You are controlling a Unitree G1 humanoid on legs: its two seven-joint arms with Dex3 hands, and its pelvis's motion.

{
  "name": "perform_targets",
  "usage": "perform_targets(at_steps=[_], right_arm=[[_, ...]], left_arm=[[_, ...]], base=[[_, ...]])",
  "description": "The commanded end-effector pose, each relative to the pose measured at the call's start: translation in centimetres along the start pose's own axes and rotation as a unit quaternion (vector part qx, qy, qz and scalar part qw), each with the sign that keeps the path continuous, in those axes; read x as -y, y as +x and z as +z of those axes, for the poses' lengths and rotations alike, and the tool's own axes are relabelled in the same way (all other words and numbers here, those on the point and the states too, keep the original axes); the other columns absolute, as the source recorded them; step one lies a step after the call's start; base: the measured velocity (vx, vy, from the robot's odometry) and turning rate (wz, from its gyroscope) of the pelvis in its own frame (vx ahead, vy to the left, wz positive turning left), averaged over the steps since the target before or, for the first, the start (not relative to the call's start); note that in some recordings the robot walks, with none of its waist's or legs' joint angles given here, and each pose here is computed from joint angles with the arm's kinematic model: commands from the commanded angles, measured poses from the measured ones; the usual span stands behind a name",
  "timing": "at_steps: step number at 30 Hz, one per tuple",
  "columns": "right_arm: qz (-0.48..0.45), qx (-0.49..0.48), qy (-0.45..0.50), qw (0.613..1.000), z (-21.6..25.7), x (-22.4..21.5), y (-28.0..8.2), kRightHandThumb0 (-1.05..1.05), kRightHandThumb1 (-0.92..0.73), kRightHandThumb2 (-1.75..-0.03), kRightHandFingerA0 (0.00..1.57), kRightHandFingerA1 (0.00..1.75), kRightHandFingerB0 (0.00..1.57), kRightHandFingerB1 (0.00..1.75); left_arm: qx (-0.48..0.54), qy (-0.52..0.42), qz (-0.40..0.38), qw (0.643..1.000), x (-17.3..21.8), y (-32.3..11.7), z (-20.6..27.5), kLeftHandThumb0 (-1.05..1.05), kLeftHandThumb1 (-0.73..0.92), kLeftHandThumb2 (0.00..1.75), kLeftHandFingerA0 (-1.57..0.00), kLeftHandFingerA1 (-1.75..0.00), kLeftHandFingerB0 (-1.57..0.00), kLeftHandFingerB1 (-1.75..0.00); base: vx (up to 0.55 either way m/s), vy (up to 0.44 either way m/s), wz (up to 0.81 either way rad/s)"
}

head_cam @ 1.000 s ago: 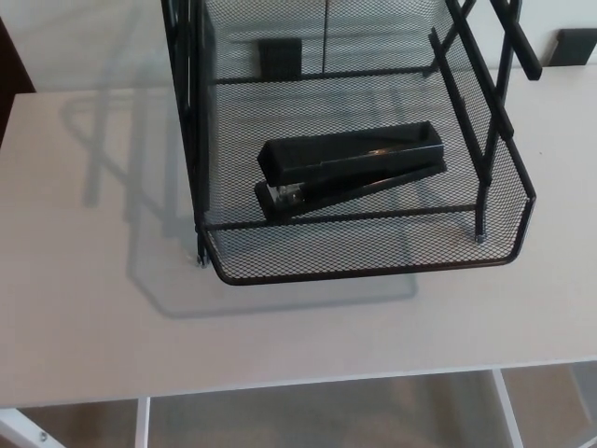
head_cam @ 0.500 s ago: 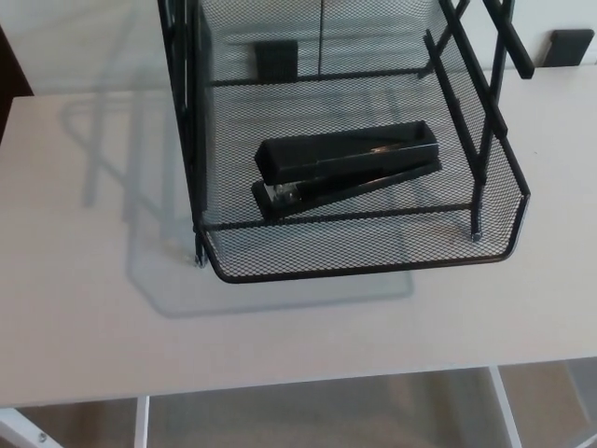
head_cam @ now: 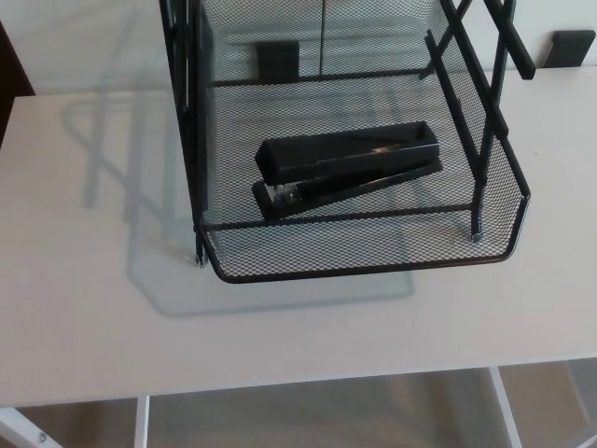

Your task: The robot walks towards a desk on which a file tray is kept in the middle and a stapler is kept to its right. The robot lifts the stapler using its right hand and places it on the file tray.

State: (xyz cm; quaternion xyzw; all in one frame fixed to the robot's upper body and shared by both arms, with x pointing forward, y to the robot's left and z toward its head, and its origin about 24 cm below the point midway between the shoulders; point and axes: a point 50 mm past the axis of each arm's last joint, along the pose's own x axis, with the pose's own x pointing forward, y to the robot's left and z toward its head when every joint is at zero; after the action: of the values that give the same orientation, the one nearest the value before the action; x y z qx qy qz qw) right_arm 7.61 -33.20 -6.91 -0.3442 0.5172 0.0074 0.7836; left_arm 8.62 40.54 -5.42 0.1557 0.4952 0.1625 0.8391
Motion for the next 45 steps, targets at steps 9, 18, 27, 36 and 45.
perform_targets(at_steps=[9, 18, 27, 36, 45], right_arm=[[0.017, 0.055, 0.023, 0.998, 2.2, 5.1, 1.8, -0.72, -0.68, -1.04, 0.29, 0.61, 0.00, 0.23], [-0.053, 0.066, 0.037, 0.996, 2.4, 9.2, 1.8, -0.69, -0.84, -0.66, 0.37, 0.47, 0.05, 0.19], [-0.055, 0.070, 0.039, 0.995, 2.3, 9.0, 1.9, -0.66, -0.84, -0.67, 0.35, 0.45, 0.04, 0.18], [-0.091, 0.074, 0.045, 0.992, 1.9, 9.5, 1.8, -0.71, -0.67, -1.02, 0.38, 0.62, 0.01, 0.22], [-0.172, 0.140, 0.212, 0.952, 2.1, 11.4, 1.3, -0.72, -0.58, -0.95, 0.30, 0.61, 0.05, 0.23]], left_arm=[[-0.030, 0.020, -0.006, 0.999, -0.5, 0.2, -0.4, -0.57, 0.85, 0.66, -0.41, -0.51, -0.25, -0.40], [-0.060, 0.051, -0.023, 0.997, -0.5, 0.4, -0.5, -0.56, 0.88, 0.66, -0.47, -0.48, -0.31, -0.38], [-0.059, 0.063, -0.031, 0.996, -0.7, 0.5, -0.5, -0.57, 0.88, 0.66, -0.48, -0.49, -0.30, -0.38], [-0.020, 0.020, -0.008, 1.000, -1.0, 0.2, -0.3, -0.59, 0.71, 0.98, -0.45, -0.61, -0.30, -0.53], [0.075, -0.124, 0.045, 0.988, -1.9, -0.6, 1.3, -0.55, 0.87, 0.66, -0.43, -0.50, -0.25, -0.39]], base=[[0.00, 0.000, 0.00], [0.00, 0.000, 0.00], [0.00, 0.000, 0.00], [0.00, 0.000, 0.00], [0.00, 0.000, 0.00]])
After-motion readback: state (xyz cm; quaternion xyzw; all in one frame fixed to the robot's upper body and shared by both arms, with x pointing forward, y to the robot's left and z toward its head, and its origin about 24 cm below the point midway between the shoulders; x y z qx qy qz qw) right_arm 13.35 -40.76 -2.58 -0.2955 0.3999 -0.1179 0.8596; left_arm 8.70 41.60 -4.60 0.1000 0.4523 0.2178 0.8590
